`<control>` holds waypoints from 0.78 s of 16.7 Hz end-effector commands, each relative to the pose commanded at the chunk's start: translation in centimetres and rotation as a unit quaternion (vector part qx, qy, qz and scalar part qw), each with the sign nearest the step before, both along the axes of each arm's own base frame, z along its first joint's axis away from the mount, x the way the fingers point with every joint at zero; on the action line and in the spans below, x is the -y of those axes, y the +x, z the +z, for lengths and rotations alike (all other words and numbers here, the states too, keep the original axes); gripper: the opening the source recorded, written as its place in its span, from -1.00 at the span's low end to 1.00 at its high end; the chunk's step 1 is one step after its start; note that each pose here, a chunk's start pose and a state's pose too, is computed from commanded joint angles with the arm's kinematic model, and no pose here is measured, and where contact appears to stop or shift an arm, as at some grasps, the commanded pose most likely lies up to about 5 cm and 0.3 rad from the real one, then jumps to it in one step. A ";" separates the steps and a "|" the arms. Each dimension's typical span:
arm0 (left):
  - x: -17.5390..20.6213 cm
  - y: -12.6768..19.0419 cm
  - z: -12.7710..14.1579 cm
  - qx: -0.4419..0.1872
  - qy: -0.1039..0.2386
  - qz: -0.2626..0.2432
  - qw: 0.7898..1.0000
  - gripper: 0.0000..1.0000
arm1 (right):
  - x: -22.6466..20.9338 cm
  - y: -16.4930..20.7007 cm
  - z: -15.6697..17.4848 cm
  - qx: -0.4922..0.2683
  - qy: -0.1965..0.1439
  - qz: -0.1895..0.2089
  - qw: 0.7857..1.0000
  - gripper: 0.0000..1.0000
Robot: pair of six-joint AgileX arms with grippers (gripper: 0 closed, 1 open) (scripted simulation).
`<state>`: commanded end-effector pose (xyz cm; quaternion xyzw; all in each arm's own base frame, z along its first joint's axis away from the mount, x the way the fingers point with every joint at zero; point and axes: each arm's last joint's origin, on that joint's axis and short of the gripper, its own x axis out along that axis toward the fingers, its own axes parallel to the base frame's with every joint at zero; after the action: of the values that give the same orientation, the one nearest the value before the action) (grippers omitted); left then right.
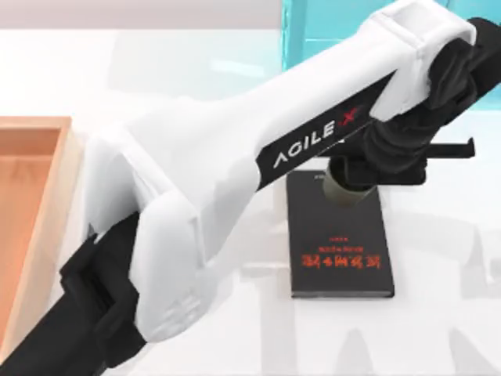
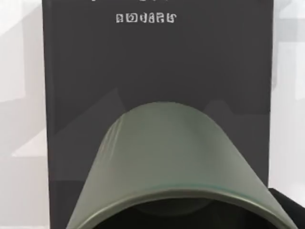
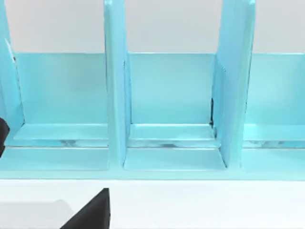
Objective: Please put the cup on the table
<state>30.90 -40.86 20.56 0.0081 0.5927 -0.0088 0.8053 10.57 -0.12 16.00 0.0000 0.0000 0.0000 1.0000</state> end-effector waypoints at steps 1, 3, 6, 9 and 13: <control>-0.4 0.2 0.2 -0.004 0.000 0.000 1.000 -1.00 | 0.0 0.0 0.0 0.000 0.000 0.000 1.000 1.00; -2.0 1.0 1.0 -0.019 0.000 0.000 1.000 -1.00 | 0.0 0.0 0.0 0.000 0.000 0.000 1.000 1.00; -5.7 2.5 2.4 -0.057 -0.001 0.001 0.998 -1.00 | 0.0 0.0 0.0 0.000 0.000 0.000 1.000 1.00; -9.8 3.5 3.7 -0.101 -0.009 0.002 0.995 -1.00 | 0.0 0.0 0.0 0.000 0.000 0.000 1.000 1.00; -12.9 3.8 4.4 -0.139 -0.016 0.002 0.990 -1.00 | 0.0 0.0 0.0 0.000 0.000 0.000 1.000 1.00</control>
<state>34.67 -27.92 24.95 -0.0072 0.6984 -0.0173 0.7155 10.57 -0.12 16.00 0.0000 0.0000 0.0000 1.0000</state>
